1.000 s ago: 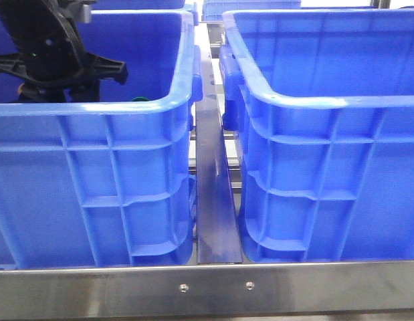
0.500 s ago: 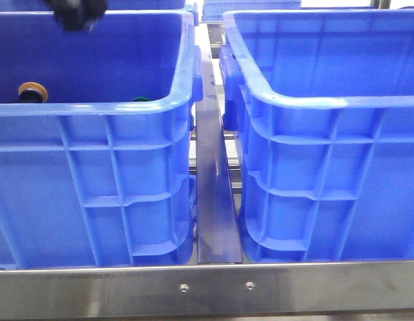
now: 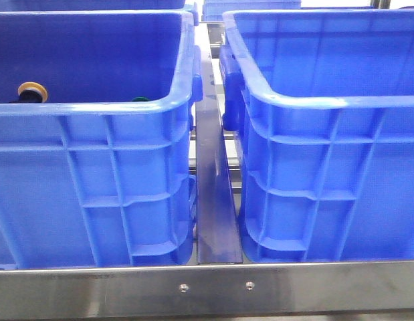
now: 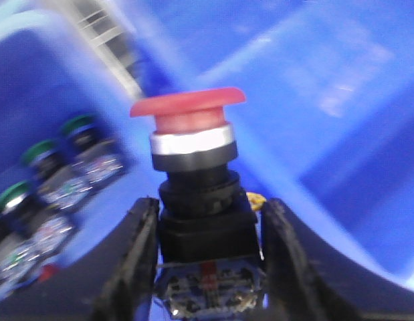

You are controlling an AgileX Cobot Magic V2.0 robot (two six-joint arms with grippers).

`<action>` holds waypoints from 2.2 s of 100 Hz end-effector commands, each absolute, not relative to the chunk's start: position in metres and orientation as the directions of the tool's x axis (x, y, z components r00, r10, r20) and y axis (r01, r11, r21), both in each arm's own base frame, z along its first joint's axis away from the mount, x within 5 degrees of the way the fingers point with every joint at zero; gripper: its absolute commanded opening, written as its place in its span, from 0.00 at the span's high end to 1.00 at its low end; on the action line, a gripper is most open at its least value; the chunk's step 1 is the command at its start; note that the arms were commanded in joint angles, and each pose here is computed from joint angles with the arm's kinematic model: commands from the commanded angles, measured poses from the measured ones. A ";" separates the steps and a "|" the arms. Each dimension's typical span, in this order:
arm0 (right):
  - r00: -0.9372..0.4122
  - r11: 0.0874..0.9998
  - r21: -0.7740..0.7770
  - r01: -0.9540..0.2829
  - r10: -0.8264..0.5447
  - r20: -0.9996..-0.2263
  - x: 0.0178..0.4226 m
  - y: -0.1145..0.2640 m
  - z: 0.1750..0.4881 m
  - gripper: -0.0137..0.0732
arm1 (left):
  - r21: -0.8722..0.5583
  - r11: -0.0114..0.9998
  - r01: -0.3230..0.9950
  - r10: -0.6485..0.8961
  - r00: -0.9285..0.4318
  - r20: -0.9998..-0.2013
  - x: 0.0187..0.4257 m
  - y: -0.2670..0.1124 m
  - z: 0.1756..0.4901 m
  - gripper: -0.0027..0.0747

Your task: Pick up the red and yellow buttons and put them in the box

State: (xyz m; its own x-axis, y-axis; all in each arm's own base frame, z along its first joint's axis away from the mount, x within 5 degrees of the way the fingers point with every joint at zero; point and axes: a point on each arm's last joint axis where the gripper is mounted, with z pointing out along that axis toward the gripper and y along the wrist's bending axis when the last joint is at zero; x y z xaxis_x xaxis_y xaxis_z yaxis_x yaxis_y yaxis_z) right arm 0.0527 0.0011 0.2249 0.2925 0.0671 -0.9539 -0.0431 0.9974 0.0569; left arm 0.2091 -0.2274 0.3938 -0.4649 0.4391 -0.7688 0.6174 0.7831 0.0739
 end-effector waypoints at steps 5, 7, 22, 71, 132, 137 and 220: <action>0.421 0.997 0.059 -0.043 0.071 -0.904 0.047 0.000 0.238 0.92 | 0.062 0.730 0.681 0.389 -0.338 -0.857 0.190 -0.235 0.422 0.99; 0.422 0.997 0.069 -0.044 0.081 -0.903 0.046 0.000 0.240 0.92 | 0.061 0.722 0.689 0.388 -0.329 -0.861 0.188 -0.237 0.423 0.99; 0.367 0.985 0.153 -0.074 0.170 -0.915 0.040 0.000 0.266 0.92 | 0.059 0.699 0.713 0.386 -0.307 -0.870 0.181 -0.244 0.424 0.99; -0.389 0.897 0.410 -0.162 0.324 -0.862 0.049 0.026 0.376 0.92 | 0.058 0.695 0.717 0.376 -0.294 -0.879 0.181 -0.245 0.426 0.99; -0.555 0.735 0.652 -0.189 0.467 -0.688 0.122 0.046 0.382 0.21 | 0.058 0.695 0.717 0.376 -0.294 -0.879 0.181 -0.245 0.426 0.99; -0.566 0.716 0.667 -0.206 0.469 -0.678 0.129 0.049 0.382 0.21 | 0.058 0.695 0.717 0.376 -0.294 -0.879 0.181 -0.245 0.426 0.99; -0.718 0.369 0.791 -0.489 0.344 -0.604 0.244 0.107 0.385 0.21 | 0.058 0.695 0.716 0.377 -0.295 -0.878 0.181 -0.244 0.426 0.99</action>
State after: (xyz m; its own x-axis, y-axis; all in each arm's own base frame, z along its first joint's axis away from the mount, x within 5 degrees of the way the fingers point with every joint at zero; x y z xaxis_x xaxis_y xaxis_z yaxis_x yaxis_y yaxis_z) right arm 0.2445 0.0974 0.3664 -0.7342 0.3416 -0.5867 -0.4272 0.4392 0.7903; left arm 0.1884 -0.2494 0.3979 -0.3771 0.4595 -0.8042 0.7038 0.7066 0.0736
